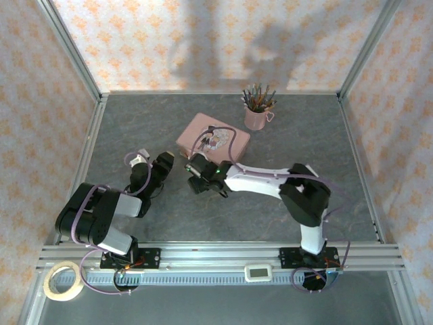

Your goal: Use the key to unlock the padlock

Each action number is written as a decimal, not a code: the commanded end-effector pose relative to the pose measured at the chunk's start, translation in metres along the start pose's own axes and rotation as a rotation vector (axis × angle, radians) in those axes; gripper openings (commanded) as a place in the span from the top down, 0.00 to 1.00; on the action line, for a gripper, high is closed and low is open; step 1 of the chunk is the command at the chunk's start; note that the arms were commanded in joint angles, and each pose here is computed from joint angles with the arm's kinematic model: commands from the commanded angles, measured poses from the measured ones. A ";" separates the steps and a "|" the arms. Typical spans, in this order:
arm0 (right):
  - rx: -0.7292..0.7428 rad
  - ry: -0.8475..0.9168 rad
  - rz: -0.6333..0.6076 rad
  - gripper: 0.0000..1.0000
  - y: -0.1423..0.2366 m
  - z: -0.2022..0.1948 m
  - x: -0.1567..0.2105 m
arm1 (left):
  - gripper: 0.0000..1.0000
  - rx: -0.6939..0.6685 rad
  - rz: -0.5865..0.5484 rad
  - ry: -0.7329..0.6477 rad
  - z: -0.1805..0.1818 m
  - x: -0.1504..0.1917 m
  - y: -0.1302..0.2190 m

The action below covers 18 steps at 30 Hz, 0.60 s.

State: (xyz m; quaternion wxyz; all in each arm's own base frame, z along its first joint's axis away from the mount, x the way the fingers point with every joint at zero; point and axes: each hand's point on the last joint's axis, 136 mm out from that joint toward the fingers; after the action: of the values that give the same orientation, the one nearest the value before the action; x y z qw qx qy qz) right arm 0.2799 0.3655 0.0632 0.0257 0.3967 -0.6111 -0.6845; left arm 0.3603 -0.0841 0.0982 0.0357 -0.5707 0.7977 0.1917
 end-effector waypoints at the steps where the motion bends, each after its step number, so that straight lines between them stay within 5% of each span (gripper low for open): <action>1: 0.145 -0.050 -0.012 0.28 -0.004 -0.022 -0.011 | 0.56 0.038 0.012 -0.039 -0.010 -0.003 0.003; 13: 0.363 0.001 -0.061 0.31 -0.046 -0.045 -0.021 | 0.56 0.038 0.019 -0.030 -0.002 -0.001 0.009; 18: 0.328 -0.013 -0.039 0.43 -0.060 -0.044 -0.013 | 0.56 0.059 0.024 -0.010 -0.005 0.000 0.009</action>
State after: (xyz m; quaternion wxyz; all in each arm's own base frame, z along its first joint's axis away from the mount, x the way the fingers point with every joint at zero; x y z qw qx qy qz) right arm 0.3295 0.3592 0.0312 -0.0438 0.4081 -0.6946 -0.5908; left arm 0.3511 -0.0825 0.0929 0.0377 -0.5575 0.8062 0.1945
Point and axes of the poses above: each hand's point on the last joint's axis, 136 mm out from that joint toward the fingers, its own y axis back along the fingers, its own z axis along the line the jaws close on, x = y × z, and after that the axes turned 5 degrees about y, right-handed
